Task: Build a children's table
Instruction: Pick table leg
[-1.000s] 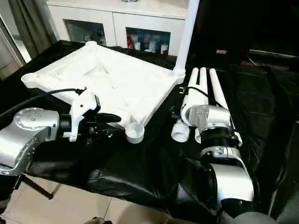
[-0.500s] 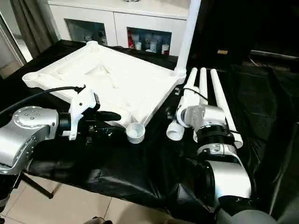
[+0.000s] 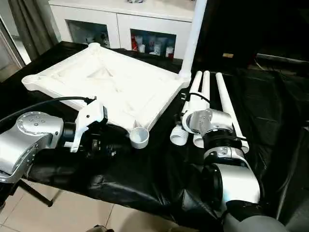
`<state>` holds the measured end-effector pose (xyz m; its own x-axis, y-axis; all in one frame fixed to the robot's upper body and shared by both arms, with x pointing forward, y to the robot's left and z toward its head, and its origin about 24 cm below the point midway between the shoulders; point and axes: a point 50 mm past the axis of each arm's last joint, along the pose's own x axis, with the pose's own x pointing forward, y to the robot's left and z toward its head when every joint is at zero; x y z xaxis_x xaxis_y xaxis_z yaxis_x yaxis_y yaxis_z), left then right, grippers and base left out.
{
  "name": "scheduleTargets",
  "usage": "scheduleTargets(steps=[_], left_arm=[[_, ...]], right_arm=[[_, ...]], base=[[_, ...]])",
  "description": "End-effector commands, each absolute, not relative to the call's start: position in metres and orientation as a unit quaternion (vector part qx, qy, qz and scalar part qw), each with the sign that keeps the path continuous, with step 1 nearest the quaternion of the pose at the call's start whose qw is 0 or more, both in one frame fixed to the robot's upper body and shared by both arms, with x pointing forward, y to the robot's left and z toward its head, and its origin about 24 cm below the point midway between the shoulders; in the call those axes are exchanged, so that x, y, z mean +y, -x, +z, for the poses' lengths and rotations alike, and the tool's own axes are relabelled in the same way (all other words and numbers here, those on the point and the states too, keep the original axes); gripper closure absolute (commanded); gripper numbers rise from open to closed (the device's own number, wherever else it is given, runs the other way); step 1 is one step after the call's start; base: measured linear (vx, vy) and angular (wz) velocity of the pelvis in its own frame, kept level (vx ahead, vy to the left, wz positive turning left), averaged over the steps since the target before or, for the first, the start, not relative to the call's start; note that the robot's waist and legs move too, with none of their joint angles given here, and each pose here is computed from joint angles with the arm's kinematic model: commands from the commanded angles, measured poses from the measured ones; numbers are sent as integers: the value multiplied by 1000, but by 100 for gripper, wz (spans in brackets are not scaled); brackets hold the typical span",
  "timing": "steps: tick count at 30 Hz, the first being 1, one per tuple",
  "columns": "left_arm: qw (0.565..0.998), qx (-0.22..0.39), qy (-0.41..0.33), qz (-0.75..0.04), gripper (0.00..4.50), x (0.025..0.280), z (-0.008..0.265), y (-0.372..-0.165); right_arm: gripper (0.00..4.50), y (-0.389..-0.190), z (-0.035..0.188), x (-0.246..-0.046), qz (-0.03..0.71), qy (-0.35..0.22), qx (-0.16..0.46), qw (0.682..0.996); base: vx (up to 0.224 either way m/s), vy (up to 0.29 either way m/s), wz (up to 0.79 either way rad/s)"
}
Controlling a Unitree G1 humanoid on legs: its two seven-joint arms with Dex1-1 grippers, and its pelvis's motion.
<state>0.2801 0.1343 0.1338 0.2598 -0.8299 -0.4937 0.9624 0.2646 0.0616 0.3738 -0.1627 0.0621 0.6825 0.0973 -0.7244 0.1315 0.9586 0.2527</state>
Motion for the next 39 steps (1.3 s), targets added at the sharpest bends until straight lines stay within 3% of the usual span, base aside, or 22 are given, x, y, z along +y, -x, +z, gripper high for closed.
scheduleTargets(steps=[1,7,14,17,19,21,22,24,27,28,29,30,34,39], left_arm=[[787,177,-203,-556,102,136,138,-288],[806,164,-206,-530,54,137,139,-295],[835,103,-187,-508,15,133,145,-301],[853,59,-161,-494,0,129,149,-305],[863,45,-141,-483,0,123,150,-312],[887,23,-119,-446,0,118,152,-323],[897,40,-98,-429,0,115,151,-329],[886,90,-27,-454,0,103,151,-334],[883,73,42,-462,0,91,161,-339],[882,61,91,-458,0,83,169,-345],[882,61,91,-458,0,83,169,-345],[878,57,138,-455,0,76,176,-352],[840,59,236,-485,0,62,197,-358],[805,68,308,-502,0,50,212,-362]], right_arm=[[185,-375,64,-166,-19,-152,396,905],[235,-375,64,-172,-31,-168,389,905],[252,-376,68,-176,-41,-189,372,908],[257,-379,80,-181,-43,-207,326,921],[260,-383,99,-189,-34,-246,235,940],[261,-382,120,-196,-1,-283,116,952],[261,-378,128,-201,12,-290,65,955],[261,-369,136,-209,33,-323,1,946],[262,-357,141,-212,74,-357,-47,930],[262,-342,148,-204,156,-352,-84,919],[262,-342,148,-204,156,-352,-84,919],[262,-324,153,-187,266,-335,-111,897],[262,-301,148,-170,375,-341,-104,856],[262,-286,142,-154,451,-324,-74,829]], base=[[0,0,0],[0,0,0],[0,0,0],[0,0,0],[0,0,0],[0,0,0],[0,0,0],[0,0,0],[0,0,0],[0,0,0],[0,0,0],[0,0,0],[0,0,0],[0,0,0]])
